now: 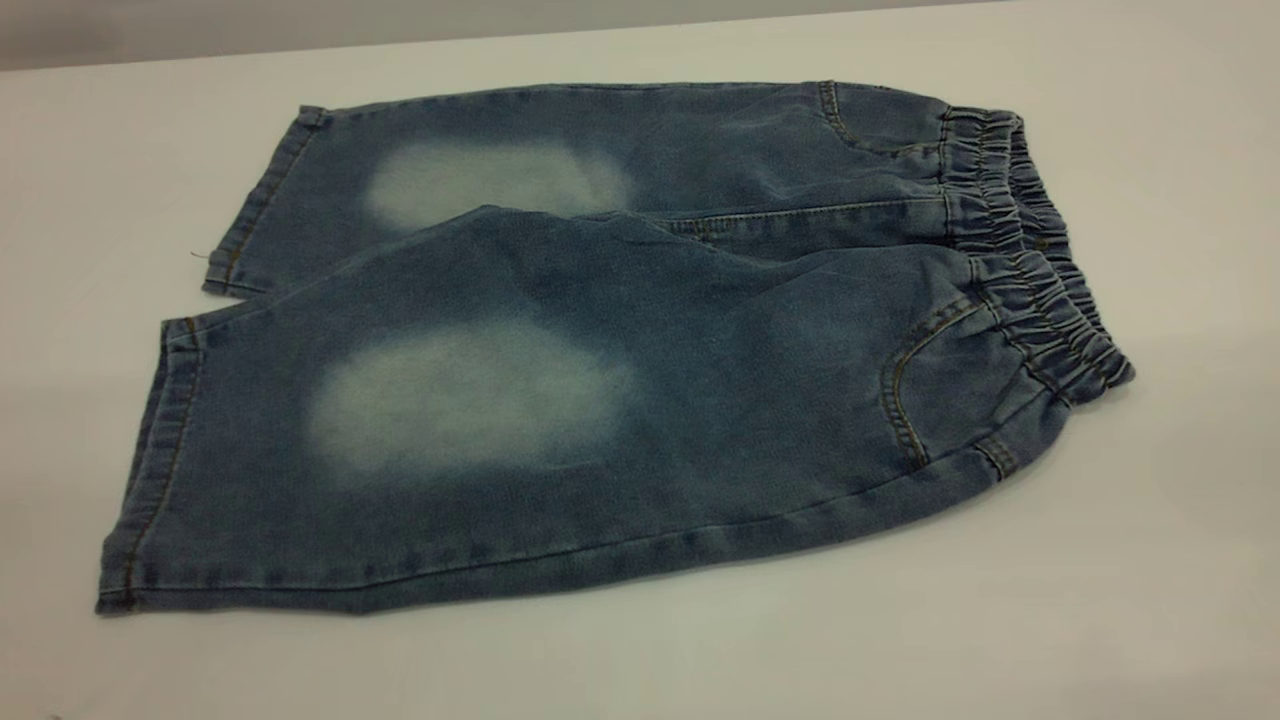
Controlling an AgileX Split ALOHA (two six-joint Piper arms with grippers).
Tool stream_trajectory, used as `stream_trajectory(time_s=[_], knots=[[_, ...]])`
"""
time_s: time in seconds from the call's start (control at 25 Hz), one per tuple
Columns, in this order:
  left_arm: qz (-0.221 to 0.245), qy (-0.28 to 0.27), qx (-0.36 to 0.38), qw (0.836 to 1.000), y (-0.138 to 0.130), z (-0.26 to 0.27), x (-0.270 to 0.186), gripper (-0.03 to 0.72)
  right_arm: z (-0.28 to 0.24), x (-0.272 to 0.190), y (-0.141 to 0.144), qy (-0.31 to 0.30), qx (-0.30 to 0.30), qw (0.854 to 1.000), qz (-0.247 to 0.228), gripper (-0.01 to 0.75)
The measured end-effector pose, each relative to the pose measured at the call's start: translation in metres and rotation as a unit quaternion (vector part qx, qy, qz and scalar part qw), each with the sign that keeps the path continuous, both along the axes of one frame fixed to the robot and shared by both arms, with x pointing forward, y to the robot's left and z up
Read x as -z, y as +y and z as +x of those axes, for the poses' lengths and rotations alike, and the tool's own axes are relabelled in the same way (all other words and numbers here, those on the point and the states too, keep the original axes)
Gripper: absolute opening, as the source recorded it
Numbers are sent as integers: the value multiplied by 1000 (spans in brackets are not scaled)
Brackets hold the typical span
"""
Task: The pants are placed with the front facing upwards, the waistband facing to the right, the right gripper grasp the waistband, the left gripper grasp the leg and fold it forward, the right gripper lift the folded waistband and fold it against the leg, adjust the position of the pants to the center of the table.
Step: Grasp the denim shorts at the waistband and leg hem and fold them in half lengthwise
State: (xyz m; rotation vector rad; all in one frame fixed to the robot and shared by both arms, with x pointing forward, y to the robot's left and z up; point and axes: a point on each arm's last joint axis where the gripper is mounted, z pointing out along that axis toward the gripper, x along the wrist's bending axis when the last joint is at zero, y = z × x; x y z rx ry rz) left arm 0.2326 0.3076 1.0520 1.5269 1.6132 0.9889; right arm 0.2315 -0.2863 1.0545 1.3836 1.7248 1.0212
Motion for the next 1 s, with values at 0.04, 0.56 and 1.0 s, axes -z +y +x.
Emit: stream_trajectory(time_s=[0.04,0.56,1.0], knots=[[1,0,0,1000,0,0,0,517,0,0,0,0,0,1000,0,591],[26,-33,23,999,-2,64,-53,490,59,-32,15,36,-18,991,127,591],[45,188,125,973,-13,171,2,467,167,6,16,175,40,967,178,558]])
